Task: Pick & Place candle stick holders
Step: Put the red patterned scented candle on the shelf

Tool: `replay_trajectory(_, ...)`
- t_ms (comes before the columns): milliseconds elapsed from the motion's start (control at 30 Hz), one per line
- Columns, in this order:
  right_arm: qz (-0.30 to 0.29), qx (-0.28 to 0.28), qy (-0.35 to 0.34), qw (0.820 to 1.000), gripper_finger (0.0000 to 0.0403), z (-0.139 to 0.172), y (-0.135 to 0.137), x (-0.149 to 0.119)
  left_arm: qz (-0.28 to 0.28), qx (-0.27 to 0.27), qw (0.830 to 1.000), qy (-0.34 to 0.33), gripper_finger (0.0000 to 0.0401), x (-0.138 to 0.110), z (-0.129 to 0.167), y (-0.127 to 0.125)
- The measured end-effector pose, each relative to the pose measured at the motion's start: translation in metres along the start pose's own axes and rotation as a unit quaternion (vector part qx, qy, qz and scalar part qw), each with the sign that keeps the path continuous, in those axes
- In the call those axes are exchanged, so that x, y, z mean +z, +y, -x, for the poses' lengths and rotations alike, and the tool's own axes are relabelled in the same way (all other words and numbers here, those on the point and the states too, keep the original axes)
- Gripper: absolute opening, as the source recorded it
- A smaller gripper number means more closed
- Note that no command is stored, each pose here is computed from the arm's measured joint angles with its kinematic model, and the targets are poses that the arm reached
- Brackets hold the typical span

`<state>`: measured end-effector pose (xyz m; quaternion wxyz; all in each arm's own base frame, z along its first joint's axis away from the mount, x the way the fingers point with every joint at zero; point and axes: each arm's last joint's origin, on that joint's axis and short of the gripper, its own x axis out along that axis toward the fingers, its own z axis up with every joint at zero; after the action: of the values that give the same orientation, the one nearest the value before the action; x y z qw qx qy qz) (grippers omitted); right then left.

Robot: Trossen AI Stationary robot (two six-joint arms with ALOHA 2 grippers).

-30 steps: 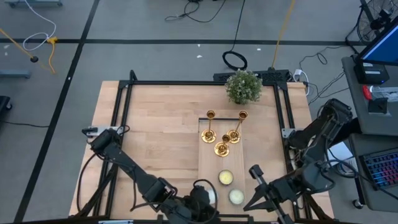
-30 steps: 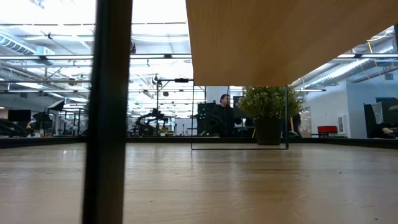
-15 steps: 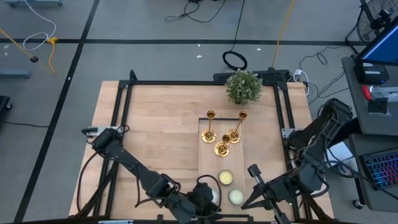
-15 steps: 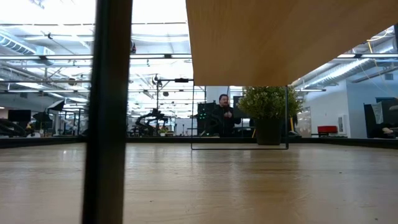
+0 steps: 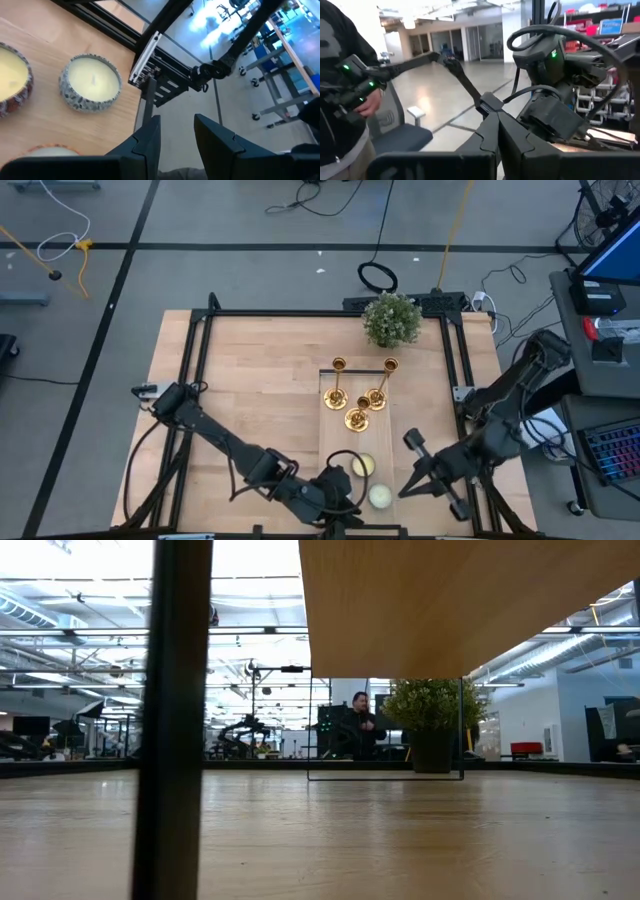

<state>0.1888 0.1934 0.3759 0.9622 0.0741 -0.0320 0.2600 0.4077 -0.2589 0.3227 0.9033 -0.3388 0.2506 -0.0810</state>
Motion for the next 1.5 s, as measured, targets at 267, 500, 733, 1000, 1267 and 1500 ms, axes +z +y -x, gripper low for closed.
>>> replay_trajectory(267, -0.023, 0.004, -0.050, 0.998, 0.0000, 0.047, -0.017, -0.017, -0.015, -0.002, 1.000, -0.013, 0.0122, 0.015, 0.007, 0.002)
replay_trajectory(500, -0.038, -0.003, -0.042, 0.998, 0.0000, 0.076, -0.029, -0.040, -0.038, 0.002, 0.998, -0.047, 0.0122, 0.035, 0.026, -0.001)
replay_trajectory(733, -0.037, -0.037, -0.037, 0.998, 0.0000, 0.093, -0.041, -0.059, -0.060, 0.014, 0.993, -0.097, 0.0122, 0.057, 0.049, -0.004)
replay_trajectory(1000, -0.041, -0.054, -0.041, 0.997, 0.0000, 0.109, -0.060, -0.075, -0.077, 0.030, 0.986, -0.145, 0.0122, 0.079, 0.073, -0.006)
replay_trajectory(1267, -0.034, -0.055, -0.046, 0.997, 0.0000, 0.121, -0.075, -0.087, -0.078, 0.039, 0.983, -0.163, 0.0122, 0.092, 0.081, 0.000)
replay_trajectory(1500, -0.050, -0.063, -0.049, 0.996, 0.0000, 0.130, -0.087, -0.098, -0.079, 0.046, 0.982, -0.166, 0.0122, 0.099, 0.080, 0.006)
